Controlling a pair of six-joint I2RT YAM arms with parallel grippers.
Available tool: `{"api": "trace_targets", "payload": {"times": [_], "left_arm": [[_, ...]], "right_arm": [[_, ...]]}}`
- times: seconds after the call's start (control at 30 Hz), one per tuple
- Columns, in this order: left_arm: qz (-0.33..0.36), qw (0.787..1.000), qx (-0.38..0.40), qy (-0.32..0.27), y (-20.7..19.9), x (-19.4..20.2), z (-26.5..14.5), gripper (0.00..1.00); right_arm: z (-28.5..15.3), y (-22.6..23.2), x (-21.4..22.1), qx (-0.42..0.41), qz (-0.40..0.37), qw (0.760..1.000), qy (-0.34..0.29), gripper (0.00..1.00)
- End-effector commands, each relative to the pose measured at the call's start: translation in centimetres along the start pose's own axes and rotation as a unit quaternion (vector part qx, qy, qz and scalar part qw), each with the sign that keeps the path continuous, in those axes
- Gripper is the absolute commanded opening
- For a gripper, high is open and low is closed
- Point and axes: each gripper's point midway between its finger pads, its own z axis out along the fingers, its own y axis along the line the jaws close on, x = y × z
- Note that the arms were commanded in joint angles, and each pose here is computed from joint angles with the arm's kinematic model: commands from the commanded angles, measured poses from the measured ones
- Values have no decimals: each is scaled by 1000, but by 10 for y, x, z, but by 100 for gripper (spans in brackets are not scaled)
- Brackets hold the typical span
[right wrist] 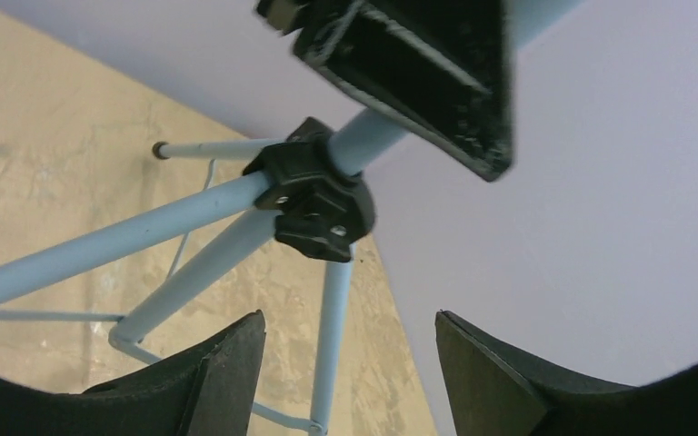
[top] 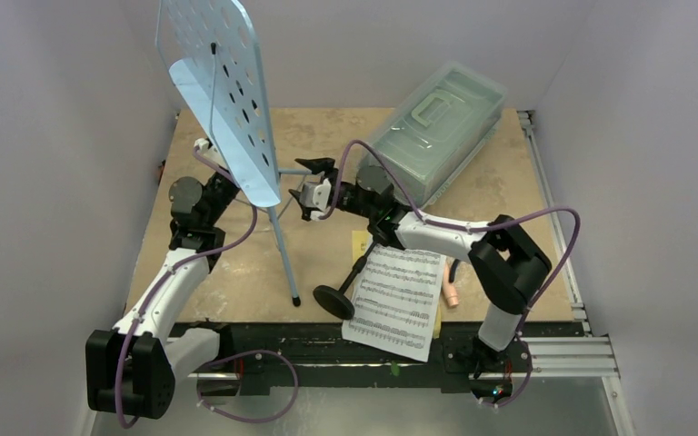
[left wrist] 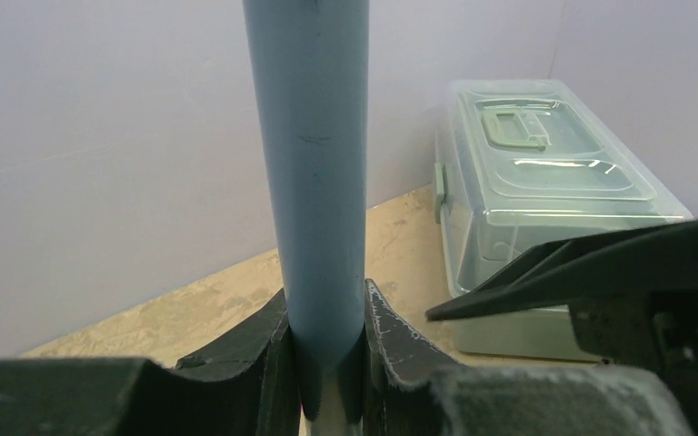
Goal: Set up the instrument practice props
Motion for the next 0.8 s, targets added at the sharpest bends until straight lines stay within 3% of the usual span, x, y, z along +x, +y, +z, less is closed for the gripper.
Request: {"api": "trace_targets", "payload": {"times": [0.0,0.1,0.33,0.6,0.7,0.73,0.77], "left_arm": [[66,994,17,-86,-7,-61,1,0],[65,994,18,-88,-7,-63,0,0],[64,994,21,-89,-9,-63,1,0],[63,994,22,-89,-9,-63,1,0],[63,994,23,-89,-10,-63,1,0],[63,994,23,-89,-10,-62,1,0],[64,994,24,-89,-10,-63,1,0]], "right_arm": [[19,-13,-27,-34,-110,992,-42,69],[27,2,-21,-68,-144,987,-29,61],[35,8,-21,-43,-159,986,-26,61],[46,1,-23,-5,-141,989,-33,44],[47,-4,-20,14,-108,994,-25,29],[48,-5,-20,17,-93,995,-25,10],[47,-7,-20,25,-66,997,-21,0]]}}
